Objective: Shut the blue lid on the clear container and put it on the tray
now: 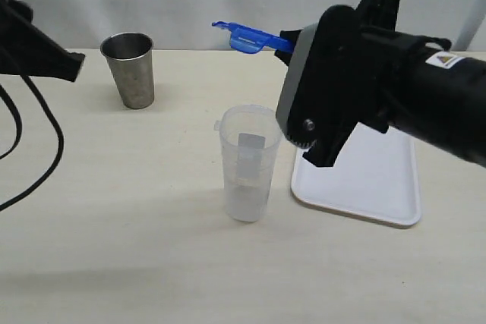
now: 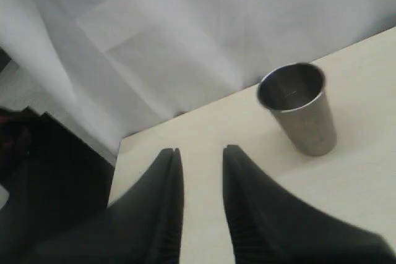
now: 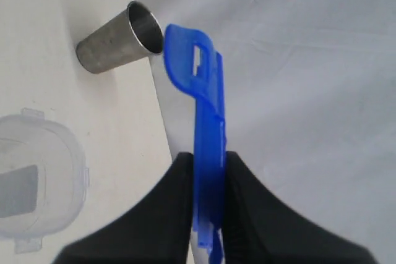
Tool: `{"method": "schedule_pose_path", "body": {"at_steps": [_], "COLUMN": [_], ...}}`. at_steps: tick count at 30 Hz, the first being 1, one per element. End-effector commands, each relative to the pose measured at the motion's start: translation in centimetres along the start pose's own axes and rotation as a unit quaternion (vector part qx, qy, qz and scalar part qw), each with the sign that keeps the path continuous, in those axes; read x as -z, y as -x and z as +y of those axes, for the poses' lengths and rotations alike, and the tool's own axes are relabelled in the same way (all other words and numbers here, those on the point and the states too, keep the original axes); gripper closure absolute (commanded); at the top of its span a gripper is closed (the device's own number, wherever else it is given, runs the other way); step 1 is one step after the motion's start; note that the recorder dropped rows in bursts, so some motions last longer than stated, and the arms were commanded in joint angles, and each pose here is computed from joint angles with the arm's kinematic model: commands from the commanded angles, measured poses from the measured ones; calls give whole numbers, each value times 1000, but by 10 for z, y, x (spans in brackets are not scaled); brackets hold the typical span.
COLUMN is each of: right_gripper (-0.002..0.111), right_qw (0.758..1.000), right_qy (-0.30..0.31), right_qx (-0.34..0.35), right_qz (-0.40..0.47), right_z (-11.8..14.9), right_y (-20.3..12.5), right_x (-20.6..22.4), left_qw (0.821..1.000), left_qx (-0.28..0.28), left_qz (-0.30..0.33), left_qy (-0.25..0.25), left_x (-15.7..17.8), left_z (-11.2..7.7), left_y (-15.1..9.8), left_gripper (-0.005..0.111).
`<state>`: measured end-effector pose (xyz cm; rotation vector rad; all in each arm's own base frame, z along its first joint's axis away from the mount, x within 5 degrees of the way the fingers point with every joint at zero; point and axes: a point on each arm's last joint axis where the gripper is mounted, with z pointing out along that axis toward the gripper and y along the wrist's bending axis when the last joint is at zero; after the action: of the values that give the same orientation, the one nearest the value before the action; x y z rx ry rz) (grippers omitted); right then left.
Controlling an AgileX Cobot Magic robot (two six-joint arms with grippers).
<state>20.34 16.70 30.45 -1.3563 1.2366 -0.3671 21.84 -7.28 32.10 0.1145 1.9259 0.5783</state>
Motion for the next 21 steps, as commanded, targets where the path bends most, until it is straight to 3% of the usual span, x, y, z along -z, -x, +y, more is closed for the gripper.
{"method": "schedule_pose_path", "body": {"at_steps": [1, 3, 8, 13, 15, 21], "right_gripper": [104, 104, 104, 104, 104, 104], "right_qw": [994, 987, 978, 959, 953, 946], "right_qy": [37, 75, 91, 76, 76, 81], "right_qx": [98, 133, 179, 266, 287, 310], "right_qz": [-29, -50, -53, -58, -54, -55], "right_z": [18, 27, 35, 35, 35, 38], "right_y": [9, 12, 10, 8, 4, 2], "right_x": [4, 3, -4, -7, -9, -13], "left_qw": [999, 999, 988, 943, 935, 941], "left_qx": [19, 23, 27, 8, 14, 20], "left_qz": [27, 28, 1, -78, -86, -82], "left_qy": [-1, -34, -150, -324, -342, -329], "left_x": [-21, -29, -43, -38, -38, -43], "left_z": [11, 11, 7, -6, -3, 5], "left_y": [-19, -26, -36, -28, -28, -31], "left_gripper": [83, 83, 83, 83, 83, 83]}}
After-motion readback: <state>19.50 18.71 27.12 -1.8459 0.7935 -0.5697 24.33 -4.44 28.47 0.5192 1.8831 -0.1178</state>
